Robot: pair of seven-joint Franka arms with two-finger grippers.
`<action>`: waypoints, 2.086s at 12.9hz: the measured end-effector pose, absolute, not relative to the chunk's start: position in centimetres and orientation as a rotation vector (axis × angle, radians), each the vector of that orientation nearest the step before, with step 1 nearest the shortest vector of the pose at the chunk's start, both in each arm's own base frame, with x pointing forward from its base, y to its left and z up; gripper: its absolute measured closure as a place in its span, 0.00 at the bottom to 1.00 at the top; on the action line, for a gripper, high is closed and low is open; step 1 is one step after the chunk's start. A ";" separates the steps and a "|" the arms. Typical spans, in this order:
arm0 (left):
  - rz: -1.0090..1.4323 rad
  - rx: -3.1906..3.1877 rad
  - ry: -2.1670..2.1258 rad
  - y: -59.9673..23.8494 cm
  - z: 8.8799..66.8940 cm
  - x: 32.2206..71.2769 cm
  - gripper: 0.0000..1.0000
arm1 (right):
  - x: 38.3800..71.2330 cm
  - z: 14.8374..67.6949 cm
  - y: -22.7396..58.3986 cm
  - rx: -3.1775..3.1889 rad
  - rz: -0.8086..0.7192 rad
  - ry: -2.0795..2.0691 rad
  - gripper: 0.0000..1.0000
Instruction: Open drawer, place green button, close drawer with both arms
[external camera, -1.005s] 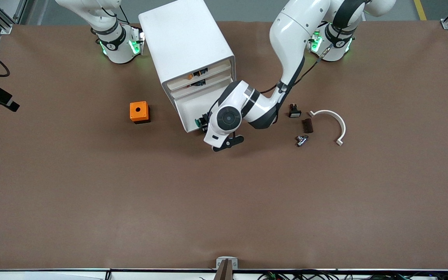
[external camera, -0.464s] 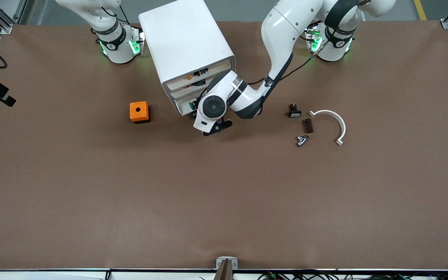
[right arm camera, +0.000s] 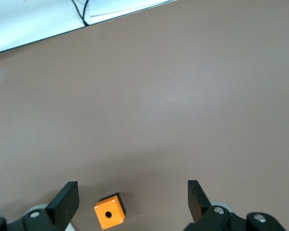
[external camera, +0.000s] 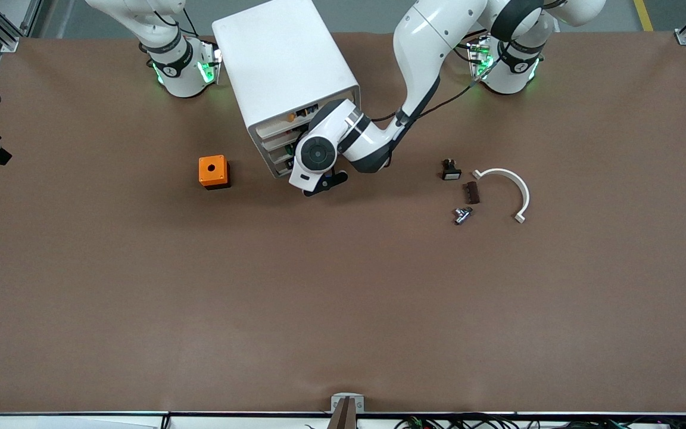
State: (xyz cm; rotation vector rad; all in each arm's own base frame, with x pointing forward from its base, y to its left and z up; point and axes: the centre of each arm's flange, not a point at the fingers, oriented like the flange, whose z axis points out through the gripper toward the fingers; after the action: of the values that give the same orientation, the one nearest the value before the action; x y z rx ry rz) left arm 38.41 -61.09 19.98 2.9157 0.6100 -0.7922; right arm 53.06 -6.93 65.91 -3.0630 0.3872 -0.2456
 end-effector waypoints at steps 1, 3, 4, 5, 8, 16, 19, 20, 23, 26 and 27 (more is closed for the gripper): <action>-0.793 2.915 0.612 -61.1 20.0 38.5 0.00 | 53.6 65.8 -7.0 -3.072 -0.247 0.387 0.00; -0.788 2.913 0.618 -60.9 20.0 38.7 0.00 | 55.3 65.4 -7.0 -3.080 -0.246 0.381 0.00; -0.772 2.911 0.632 -60.6 20.0 39.4 0.00 | 56.1 64.9 -7.0 -3.088 -0.240 0.376 0.00; -0.737 2.909 0.663 -59.7 20.1 41.0 0.00 | 56.7 64.5 -6.9 -3.097 -0.231 0.370 0.00; -0.543 2.947 0.775 -54.0 20.8 48.8 0.00 | 57.7 64.1 -6.4 -3.103 -0.224 0.355 0.00; -0.056 2.973 0.958 -41.3 33.0 61.0 0.00 | 57.1 64.3 -6.7 -3.107 -0.160 0.362 0.00; -0.029 2.929 1.053 -36.0 37.8 63.4 0.00 | 56.9 64.7 -7.8 -3.108 -0.155 0.369 0.00; -0.010 2.943 1.063 -34.9 38.6 63.7 0.00 | 56.8 64.7 -7.9 -3.108 -0.152 0.370 0.00; 0.074 3.034 0.996 -34.3 39.8 63.5 0.00 | 56.8 64.7 -7.8 -3.108 -0.151 0.369 0.00; 0.111 3.087 0.825 -33.3 43.0 63.3 0.00 | 56.8 64.7 -7.7 -3.109 -0.151 0.363 0.00; 0.121 3.093 0.771 -32.2 45.0 63.3 0.00 | 56.8 64.7 -7.7 -3.109 -0.151 0.362 0.00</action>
State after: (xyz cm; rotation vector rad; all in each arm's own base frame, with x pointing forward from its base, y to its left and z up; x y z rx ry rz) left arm 63.34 -32.22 44.97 3.0928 0.7708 0.1212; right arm 56.83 -7.69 64.75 -3.1090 0.3618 -0.1513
